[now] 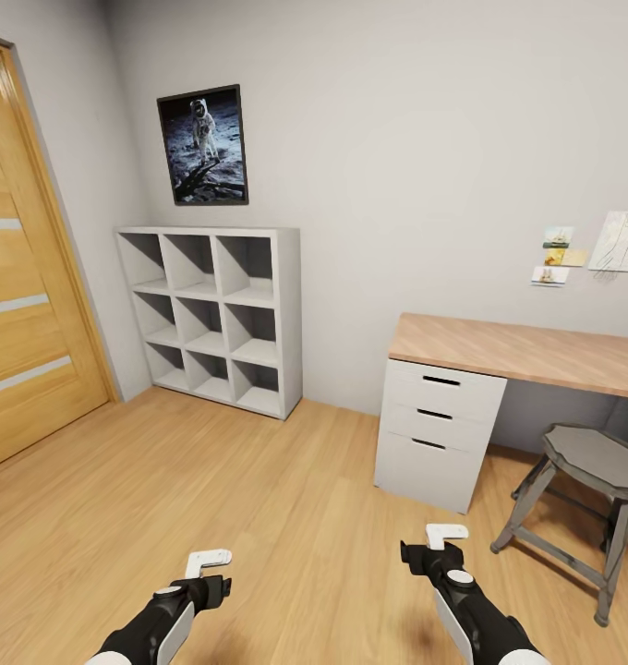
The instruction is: Attach the digital camera to the camera tripod in the bedroom.
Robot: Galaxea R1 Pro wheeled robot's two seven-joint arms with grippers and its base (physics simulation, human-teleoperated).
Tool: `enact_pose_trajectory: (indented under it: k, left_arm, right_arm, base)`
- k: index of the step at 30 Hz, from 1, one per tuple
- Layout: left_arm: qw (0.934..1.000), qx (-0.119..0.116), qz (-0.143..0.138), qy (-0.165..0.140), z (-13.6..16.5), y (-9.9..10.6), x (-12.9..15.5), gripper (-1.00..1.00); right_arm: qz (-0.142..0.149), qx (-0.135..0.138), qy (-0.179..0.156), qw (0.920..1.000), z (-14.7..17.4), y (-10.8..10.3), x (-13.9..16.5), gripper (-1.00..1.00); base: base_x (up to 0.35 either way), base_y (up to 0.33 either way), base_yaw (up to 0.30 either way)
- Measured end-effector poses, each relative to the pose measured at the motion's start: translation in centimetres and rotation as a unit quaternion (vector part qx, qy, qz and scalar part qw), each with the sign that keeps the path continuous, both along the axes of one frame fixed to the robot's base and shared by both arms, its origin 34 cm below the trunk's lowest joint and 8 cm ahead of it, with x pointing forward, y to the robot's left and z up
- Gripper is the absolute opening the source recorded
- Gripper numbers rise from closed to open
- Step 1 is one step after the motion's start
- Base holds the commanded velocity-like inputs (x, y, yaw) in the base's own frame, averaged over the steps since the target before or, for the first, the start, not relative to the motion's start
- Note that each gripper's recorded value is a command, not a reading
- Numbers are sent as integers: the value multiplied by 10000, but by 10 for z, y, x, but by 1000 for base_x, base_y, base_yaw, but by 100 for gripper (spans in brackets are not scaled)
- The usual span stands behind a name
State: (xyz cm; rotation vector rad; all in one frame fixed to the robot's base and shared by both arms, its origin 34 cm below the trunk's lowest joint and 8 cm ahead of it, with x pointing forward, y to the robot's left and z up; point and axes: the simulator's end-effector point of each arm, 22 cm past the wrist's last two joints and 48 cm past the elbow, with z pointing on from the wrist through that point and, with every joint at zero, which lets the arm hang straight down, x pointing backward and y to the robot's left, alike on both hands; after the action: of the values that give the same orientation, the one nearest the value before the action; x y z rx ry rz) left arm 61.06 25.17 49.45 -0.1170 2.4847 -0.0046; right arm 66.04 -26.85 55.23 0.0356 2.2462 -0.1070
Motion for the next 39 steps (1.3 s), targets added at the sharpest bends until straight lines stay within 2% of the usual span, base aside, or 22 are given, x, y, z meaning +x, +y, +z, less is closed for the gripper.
enact_pose_trajectory:
  k: [16,39]
  left_arm:
    - [10000,-15,6,-53,0,-1,2,100]
    - [10000,49,68,-15,-48,5,-7,100]
  right_arm:
    - [9,4,-2,10000,-2,0,0,100]
    - [88,-72,-19,9999,-48,1,-7,100]
  base:
    - [0,0,0]
    - [0,0,0]
